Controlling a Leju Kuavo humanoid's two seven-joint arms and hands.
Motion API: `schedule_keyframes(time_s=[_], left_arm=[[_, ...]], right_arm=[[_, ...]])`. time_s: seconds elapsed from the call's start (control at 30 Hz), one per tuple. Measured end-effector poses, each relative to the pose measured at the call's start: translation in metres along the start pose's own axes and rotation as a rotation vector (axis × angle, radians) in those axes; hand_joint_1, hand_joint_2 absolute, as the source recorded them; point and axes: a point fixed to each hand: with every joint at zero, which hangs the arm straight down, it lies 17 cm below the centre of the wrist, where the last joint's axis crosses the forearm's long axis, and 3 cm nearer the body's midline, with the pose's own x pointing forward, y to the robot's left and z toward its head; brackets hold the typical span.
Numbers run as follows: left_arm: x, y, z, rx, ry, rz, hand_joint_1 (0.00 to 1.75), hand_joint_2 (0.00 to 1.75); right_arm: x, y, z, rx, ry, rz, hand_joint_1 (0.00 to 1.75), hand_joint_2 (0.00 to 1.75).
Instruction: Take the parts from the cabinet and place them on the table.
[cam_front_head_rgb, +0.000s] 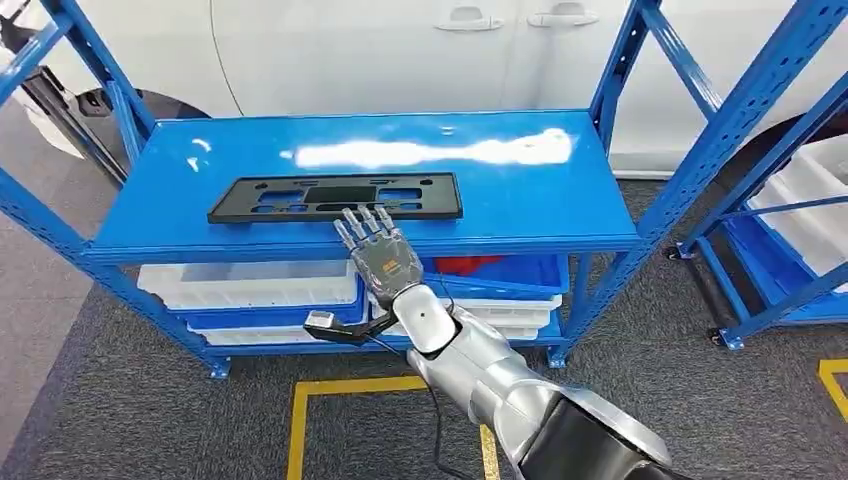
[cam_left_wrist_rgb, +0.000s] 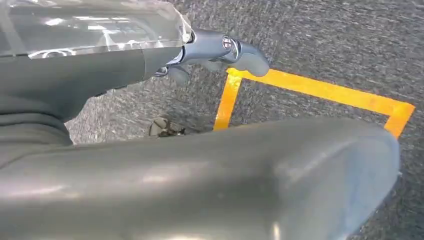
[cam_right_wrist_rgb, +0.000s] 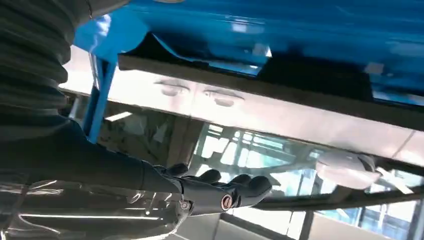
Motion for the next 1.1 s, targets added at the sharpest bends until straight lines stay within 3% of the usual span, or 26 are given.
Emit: schedule_keyframes(time_s=[1.1], left_arm=[[-0.002,0.007,0.001,0.015,-0.009,0.011,0.00,0.00]], right_arm=[[-0.011,-0.004,-0.006,0.011,0.029,-0.041,0.00,1.75]])
